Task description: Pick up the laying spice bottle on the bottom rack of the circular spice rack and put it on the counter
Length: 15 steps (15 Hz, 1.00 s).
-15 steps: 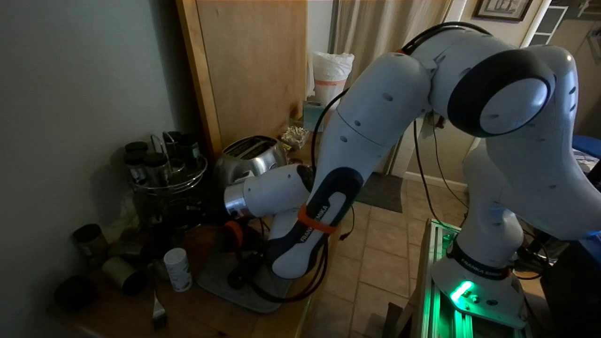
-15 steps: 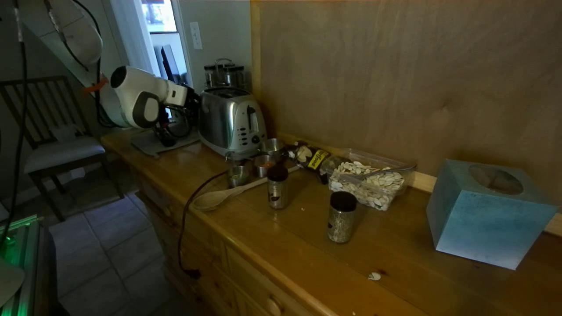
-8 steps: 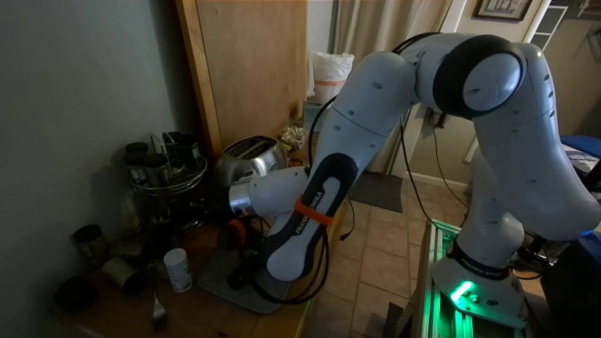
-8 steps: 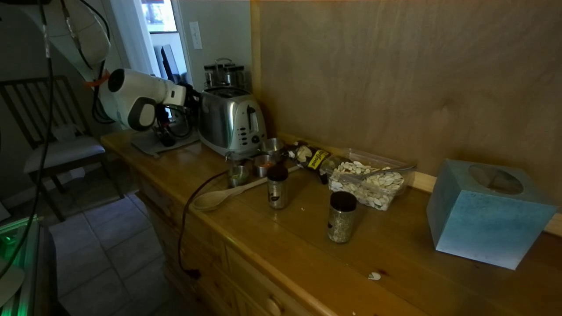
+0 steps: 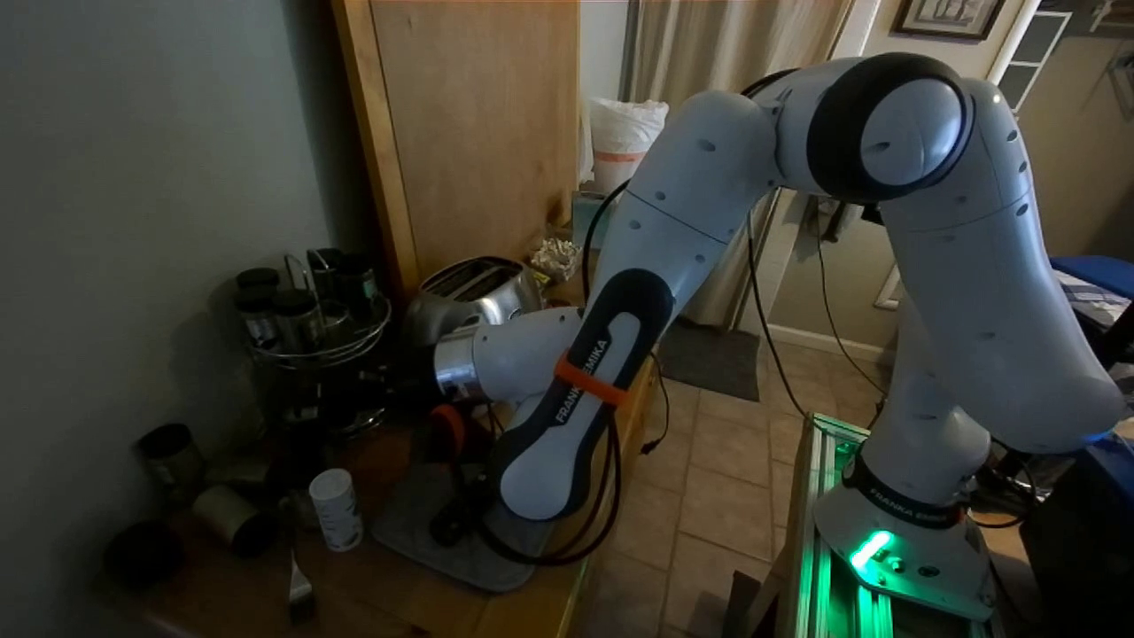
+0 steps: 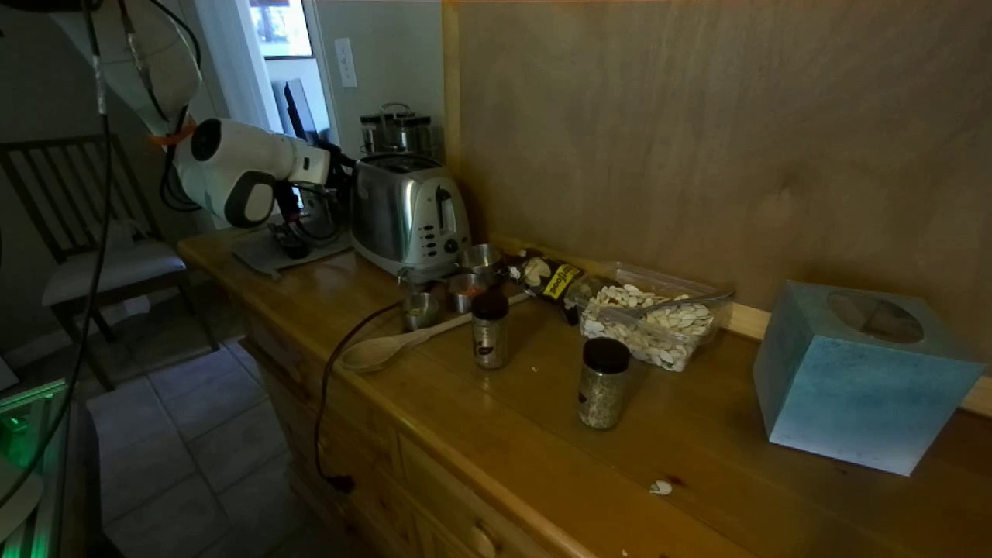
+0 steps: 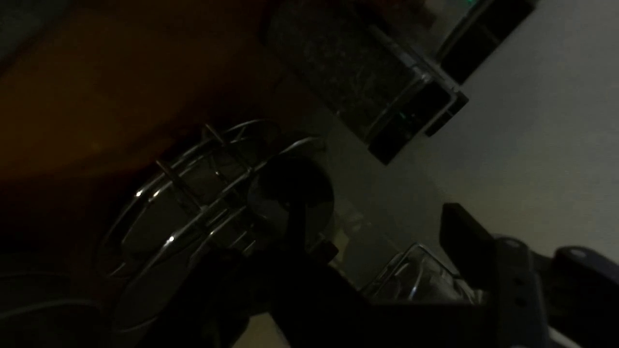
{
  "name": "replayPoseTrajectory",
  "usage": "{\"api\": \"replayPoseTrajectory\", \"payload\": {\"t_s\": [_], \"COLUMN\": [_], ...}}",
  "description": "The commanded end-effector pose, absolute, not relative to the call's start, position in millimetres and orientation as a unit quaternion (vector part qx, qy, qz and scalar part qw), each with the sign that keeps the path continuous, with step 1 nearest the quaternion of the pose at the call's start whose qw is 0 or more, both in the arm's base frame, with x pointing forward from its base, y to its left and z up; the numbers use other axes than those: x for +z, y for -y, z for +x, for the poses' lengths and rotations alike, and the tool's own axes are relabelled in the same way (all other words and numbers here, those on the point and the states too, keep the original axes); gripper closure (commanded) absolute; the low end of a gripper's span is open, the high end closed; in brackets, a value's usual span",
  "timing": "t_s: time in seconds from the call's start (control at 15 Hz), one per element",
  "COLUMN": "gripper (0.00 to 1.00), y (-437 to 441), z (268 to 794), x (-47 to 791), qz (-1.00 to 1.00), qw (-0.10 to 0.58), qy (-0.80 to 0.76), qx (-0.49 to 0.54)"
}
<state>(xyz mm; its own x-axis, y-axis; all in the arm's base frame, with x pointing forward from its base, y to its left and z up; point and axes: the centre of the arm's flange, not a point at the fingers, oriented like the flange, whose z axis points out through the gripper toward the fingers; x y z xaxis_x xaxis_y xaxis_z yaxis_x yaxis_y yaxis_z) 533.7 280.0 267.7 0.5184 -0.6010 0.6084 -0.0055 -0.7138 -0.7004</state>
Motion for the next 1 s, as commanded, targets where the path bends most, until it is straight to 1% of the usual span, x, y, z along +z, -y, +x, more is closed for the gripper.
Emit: {"api": "replayPoseTrajectory", "payload": {"t_s": [0.0, 0.07, 0.13, 0.2, 0.33, 0.4, 0.53, 0.6, 0.67, 0.73, 0.93], "gripper": [0.34, 0.34, 0.37, 0.36, 0.43, 0.51, 0.53, 0.58, 0.54, 0.54, 0.52], "y": [-277, -276, -276, -276, -277, -277, -277, -277, -277, -277, -277], "z": [530, 531, 531, 531, 533, 533, 532, 531, 530, 530, 530], "x": [261, 259, 257, 256, 253, 253, 251, 249, 247, 246, 242], "qz": [-0.804, -0.805, -0.805, -0.804, -0.8, -0.797, -0.795, -0.794, -0.795, -0.796, -0.8], "qw": [0.329, 0.326, 0.327, 0.327, 0.327, 0.33, 0.331, 0.332, 0.332, 0.331, 0.326], "qy": [-0.184, -0.184, -0.184, -0.185, -0.184, -0.184, -0.183, -0.185, -0.185, -0.185, -0.184], "qx": [-0.46, -0.46, -0.459, -0.46, -0.469, -0.472, -0.475, -0.474, -0.473, -0.473, -0.469]}}
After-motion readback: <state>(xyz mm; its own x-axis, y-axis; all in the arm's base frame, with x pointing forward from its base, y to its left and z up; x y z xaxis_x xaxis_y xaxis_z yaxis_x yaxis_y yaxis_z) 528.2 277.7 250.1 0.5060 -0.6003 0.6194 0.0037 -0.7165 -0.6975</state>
